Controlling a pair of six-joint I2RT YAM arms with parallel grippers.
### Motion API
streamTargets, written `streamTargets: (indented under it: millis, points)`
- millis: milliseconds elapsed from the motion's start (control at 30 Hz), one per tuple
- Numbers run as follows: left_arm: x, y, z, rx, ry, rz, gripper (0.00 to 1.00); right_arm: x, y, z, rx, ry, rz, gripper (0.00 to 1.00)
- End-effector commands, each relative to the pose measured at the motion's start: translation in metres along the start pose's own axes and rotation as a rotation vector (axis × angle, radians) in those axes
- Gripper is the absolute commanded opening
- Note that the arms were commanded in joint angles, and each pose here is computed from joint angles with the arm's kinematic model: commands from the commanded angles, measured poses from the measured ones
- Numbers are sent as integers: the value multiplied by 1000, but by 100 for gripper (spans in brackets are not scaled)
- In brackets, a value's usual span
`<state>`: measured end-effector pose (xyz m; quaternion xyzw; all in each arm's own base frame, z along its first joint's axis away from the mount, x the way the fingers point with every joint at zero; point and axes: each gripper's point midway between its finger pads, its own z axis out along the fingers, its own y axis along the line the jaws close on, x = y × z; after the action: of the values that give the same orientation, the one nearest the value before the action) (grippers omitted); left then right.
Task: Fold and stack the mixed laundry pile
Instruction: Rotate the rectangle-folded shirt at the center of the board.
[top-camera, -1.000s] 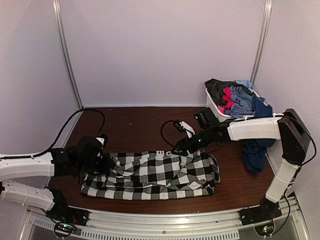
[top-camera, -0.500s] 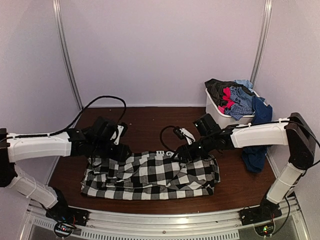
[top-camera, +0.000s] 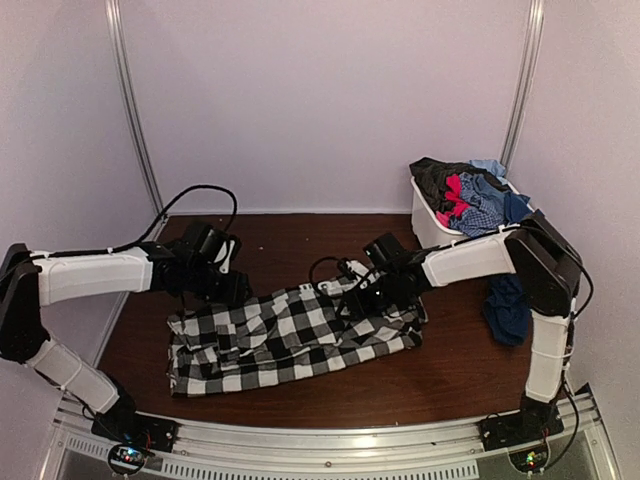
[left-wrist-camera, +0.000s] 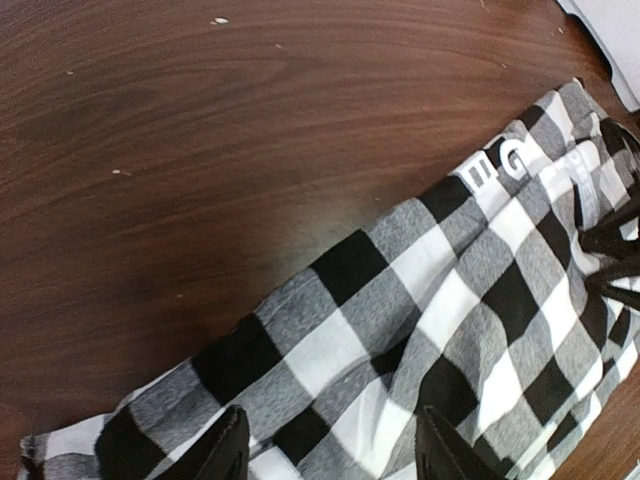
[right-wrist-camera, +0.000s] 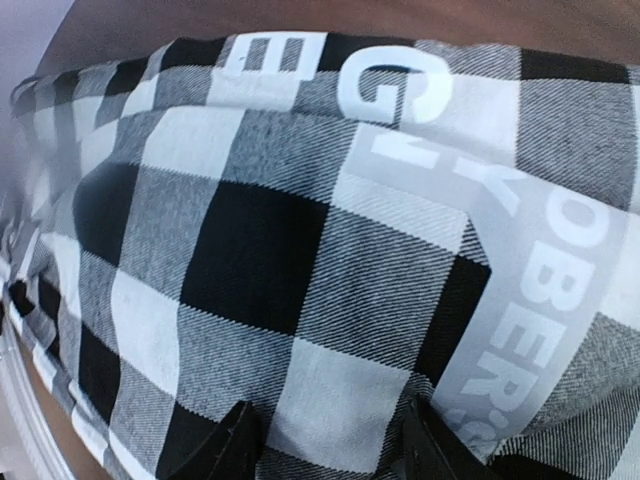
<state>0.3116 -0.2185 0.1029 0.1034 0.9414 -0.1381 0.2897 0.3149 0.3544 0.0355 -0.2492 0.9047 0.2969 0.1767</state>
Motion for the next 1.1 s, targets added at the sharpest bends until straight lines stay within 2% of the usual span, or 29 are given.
streamTargets:
  millis: [0,100,167,267,367,467,533,633,767,900,1067]
  points:
    - [-11,25,-20,-20,-70,-66,58,-18,-63,18,246,101,-111,50]
    - [-9,37,-20,-50,-65,-69,58,-79,-55,27,250,64,-225,51]
    - [-10,40,-18,-60,-55,-71,58,-133,-33,14,229,-19,-283,51]
    - [-13,39,-13,-63,-34,-54,57,-162,-13,-10,212,-95,-298,54]
    - [-11,35,-3,-49,11,-9,53,-157,0,-32,181,-131,-272,56]
    - [-1,34,12,-45,78,10,50,-132,-2,-41,167,-136,-200,56]
    - [10,44,21,-100,129,-12,47,-115,0,-41,136,-124,-158,55]
    - [30,59,30,-179,191,-61,41,-87,-1,-24,76,-86,-82,53]
    - [62,60,41,-160,265,-131,31,-64,-18,3,82,-40,-25,52]
    - [99,49,48,-100,330,-153,25,-60,-45,29,142,-3,-29,51]
    - [131,15,47,-33,387,-64,21,-79,-84,48,258,25,-69,47]
